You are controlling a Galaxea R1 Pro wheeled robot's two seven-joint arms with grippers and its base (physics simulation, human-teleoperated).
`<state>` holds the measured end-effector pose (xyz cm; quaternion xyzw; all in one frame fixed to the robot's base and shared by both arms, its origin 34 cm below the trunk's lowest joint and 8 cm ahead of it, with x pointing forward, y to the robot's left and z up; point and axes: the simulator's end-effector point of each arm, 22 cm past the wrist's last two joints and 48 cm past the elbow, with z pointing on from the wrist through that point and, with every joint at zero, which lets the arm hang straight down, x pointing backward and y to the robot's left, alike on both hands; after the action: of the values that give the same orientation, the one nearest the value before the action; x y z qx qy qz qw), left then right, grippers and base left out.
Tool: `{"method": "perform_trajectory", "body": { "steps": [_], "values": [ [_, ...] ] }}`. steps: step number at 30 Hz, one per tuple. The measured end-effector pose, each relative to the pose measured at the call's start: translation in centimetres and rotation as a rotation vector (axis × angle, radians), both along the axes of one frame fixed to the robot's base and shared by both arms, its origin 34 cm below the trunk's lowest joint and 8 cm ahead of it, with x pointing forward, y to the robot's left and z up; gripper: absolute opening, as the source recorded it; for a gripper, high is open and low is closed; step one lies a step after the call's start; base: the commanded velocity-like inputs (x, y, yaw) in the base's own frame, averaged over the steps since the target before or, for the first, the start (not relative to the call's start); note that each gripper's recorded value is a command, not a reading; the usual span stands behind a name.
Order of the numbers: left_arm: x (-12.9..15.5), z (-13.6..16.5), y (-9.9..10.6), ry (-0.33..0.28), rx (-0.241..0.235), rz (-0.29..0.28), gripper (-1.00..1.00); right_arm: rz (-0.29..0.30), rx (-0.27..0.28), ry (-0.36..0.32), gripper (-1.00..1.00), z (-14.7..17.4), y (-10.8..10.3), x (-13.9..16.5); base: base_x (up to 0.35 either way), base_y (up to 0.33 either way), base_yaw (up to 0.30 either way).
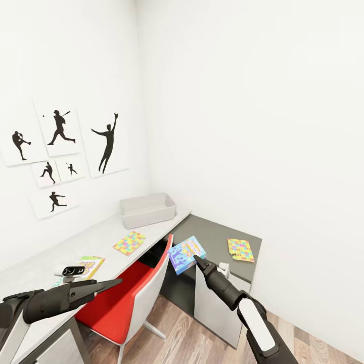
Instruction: Put all the toys in the child's room - the three board games (two on the bed and one on the table), the two jigsaw puzzles on the table, and the tennis ball on the table - inside the toy box on the table in the child's room.
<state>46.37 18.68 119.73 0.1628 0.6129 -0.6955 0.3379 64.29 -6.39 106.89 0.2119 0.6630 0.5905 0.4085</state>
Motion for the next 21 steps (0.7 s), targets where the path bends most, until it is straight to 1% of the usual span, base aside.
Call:
{"method": "perform_trajectory", "body": {
  "steps": [15,21],
  "values": [
    [0.06,0.04,0.17,0.0,-0.001,0.005,1.0,-0.001,0.005,-0.009,-1.0,0.21,0.1,-0.02,0.028,-0.007,0.0],
    [0.07,0.06,0.21,-0.002,-0.001,0.006,1.0,0.0,0.005,-0.01,-1.0,0.23,0.13,-0.03,0.078,0.0,0.0]
  ]
}}
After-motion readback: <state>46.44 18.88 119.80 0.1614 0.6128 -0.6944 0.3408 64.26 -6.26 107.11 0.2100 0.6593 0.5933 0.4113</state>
